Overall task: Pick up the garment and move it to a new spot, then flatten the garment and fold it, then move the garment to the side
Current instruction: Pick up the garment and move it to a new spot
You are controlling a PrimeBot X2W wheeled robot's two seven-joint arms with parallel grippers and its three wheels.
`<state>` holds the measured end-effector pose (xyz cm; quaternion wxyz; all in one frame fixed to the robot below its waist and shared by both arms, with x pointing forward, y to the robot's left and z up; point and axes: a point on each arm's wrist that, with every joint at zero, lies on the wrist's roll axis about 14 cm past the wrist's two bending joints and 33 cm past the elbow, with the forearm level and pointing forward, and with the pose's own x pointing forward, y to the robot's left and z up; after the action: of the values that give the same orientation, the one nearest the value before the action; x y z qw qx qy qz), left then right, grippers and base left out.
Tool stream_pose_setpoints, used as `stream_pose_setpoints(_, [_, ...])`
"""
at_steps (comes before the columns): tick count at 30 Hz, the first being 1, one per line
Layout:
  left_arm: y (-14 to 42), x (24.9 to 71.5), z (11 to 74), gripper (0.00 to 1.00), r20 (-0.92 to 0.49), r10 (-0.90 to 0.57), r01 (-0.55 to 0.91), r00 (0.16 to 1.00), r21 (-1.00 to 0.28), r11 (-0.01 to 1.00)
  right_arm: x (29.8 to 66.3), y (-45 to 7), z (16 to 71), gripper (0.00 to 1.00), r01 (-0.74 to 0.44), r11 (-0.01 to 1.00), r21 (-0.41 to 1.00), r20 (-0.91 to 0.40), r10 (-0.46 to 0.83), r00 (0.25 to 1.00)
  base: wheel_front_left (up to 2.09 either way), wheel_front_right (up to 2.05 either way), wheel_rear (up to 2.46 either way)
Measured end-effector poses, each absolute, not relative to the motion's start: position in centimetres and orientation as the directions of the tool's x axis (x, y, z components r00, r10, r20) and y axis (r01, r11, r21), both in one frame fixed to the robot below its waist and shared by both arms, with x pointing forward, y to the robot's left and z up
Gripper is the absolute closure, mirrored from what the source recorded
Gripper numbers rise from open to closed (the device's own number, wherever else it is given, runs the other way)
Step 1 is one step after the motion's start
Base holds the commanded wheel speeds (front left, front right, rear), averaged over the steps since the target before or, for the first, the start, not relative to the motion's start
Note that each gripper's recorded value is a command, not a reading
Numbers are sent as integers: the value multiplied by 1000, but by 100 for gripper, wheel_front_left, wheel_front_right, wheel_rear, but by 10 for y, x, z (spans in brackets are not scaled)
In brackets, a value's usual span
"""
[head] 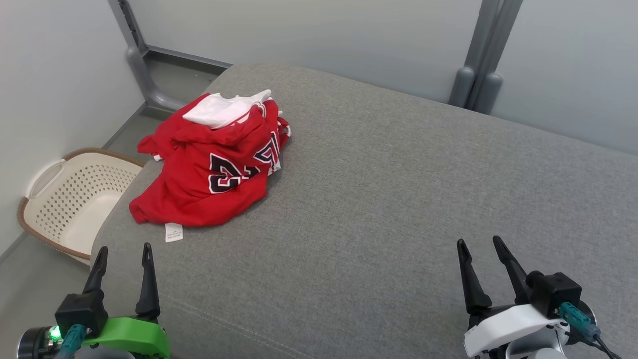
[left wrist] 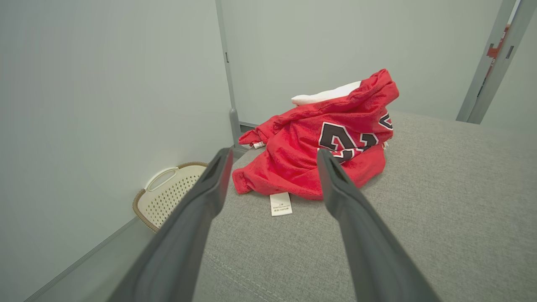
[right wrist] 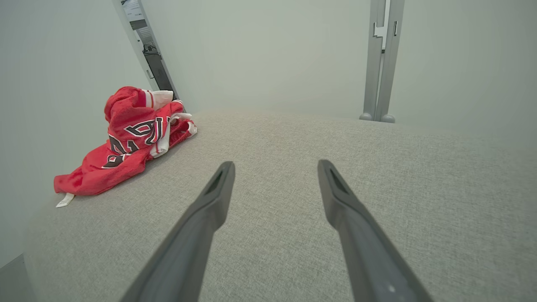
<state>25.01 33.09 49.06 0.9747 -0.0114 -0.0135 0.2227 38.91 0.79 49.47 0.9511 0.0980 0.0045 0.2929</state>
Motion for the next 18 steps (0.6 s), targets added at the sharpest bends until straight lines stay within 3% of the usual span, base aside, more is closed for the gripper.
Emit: stream_pose_setpoints(18, [342, 236, 487, 0, 9, 475, -475, 880, -20, 880, 387, 21, 491, 0, -585, 787, 198, 41, 590, 807, 0, 0, 0])
